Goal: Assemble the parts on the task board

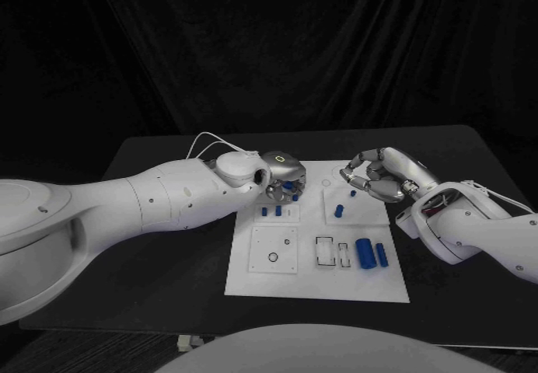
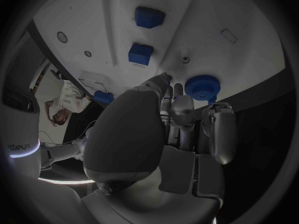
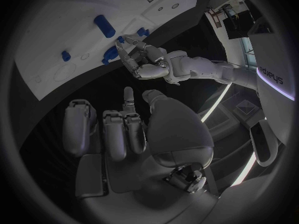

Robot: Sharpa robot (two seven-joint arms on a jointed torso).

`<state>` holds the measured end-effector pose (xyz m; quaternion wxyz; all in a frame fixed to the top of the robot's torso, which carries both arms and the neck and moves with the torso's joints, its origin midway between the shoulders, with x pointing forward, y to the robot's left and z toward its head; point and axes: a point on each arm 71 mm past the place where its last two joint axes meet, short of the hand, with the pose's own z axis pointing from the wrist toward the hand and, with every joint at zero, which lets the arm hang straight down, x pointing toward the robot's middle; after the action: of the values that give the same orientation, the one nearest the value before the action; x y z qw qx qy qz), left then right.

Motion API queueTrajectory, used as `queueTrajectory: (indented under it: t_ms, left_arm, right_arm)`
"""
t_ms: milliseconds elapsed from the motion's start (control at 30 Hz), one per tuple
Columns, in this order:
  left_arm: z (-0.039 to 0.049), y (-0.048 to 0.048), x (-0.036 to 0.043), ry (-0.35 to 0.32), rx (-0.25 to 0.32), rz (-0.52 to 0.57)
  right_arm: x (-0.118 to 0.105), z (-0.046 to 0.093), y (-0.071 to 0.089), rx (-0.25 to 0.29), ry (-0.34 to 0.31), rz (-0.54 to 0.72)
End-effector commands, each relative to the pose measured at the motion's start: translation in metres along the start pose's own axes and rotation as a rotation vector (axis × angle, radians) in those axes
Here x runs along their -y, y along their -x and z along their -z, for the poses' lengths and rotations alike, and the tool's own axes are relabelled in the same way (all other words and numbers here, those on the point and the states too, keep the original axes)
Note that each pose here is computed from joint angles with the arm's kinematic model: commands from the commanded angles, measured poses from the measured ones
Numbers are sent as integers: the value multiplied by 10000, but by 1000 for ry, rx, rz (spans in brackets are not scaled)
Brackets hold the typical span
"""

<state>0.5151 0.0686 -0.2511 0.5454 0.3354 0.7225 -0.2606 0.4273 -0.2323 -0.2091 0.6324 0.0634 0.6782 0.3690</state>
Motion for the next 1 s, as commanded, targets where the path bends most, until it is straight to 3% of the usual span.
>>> queueTrajectory:
  t_ms: [33,1000]
  left_arm:
    - [-16,-6,22,-10,2,1]
    - [-29,-52,81,-37,33,7]
  right_arm:
    - [0,5,-12,-6,-2,3]
    - [8,7,-26,-19,-12,2]
